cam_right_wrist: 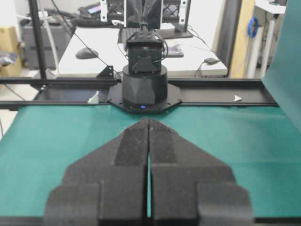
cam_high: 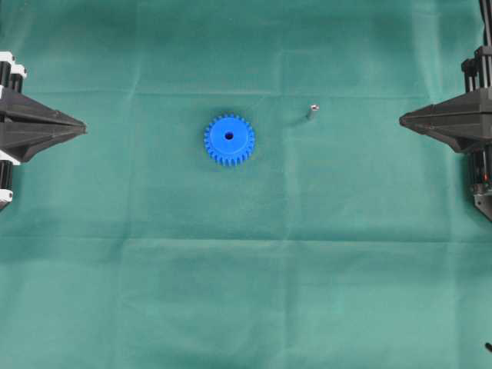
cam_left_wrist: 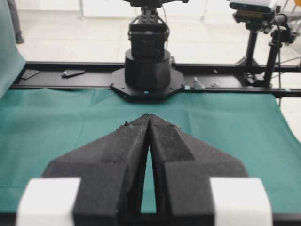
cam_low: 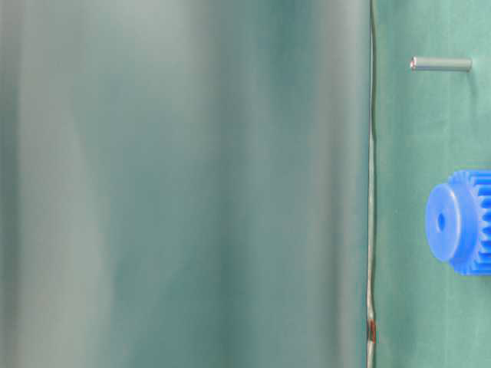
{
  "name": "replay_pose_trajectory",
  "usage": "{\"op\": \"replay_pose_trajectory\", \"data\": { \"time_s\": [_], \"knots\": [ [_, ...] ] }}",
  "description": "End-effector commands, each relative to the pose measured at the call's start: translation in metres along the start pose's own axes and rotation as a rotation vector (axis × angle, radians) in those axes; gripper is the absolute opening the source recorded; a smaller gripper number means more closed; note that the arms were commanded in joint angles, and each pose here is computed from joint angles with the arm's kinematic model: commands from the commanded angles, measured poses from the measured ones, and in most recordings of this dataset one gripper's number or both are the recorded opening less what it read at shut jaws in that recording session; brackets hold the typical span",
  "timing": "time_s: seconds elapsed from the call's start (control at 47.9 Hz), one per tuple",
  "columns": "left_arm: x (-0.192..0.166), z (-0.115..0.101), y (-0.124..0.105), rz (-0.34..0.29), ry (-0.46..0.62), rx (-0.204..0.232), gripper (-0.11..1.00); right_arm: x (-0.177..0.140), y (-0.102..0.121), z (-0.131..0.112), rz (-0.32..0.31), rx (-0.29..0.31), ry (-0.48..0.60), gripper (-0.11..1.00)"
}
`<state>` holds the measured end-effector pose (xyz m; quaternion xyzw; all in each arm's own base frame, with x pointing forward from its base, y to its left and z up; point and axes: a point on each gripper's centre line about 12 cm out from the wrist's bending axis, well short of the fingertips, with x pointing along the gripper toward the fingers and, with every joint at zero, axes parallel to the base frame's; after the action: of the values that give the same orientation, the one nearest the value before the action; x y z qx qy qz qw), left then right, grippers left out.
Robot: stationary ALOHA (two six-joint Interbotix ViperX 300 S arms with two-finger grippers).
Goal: Insert the shaft placed at a random location into the center hole of the medium gear at another random location.
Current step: 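Move the right gripper left toward the silver shaft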
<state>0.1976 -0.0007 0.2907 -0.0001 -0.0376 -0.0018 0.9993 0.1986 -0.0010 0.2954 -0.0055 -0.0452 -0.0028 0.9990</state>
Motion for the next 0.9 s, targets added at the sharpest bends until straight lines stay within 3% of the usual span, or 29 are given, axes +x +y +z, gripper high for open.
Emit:
{"op": "replay_pose_trajectory", "data": {
  "time_s": [0.0, 0.292, 0.543, 0.627, 0.815, 0.877],
  "knots": [
    [0.005, 0.014, 0.001, 0.006, -0.032, 0.003, 0.00, 0.003, -0.004, 0.005, -0.019, -0.011, -0.004, 0.01],
    [0.005, 0.015, 0.001, 0.006, -0.035, 0.002, 0.00, 0.007, -0.020, -0.007, -0.093, -0.015, 0.067, 0.01],
    [0.005, 0.013, 0.002, 0.007, -0.021, 0.004, 0.00, 0.019, -0.041, -0.034, -0.182, -0.004, 0.161, 0.03],
    [0.005, 0.012, 0.001, 0.006, -0.017, 0.003, 0.00, 0.024, -0.047, -0.045, -0.205, 0.000, 0.203, 0.17],
    [0.005, 0.011, 0.001, 0.006, -0.012, 0.002, 0.00, 0.039, -0.062, -0.085, -0.247, 0.014, 0.355, 0.74],
    [0.006, 0.011, 0.002, 0.007, -0.011, 0.002, 0.00, 0.043, -0.067, -0.099, -0.259, 0.018, 0.387, 0.88]
  ]
}}
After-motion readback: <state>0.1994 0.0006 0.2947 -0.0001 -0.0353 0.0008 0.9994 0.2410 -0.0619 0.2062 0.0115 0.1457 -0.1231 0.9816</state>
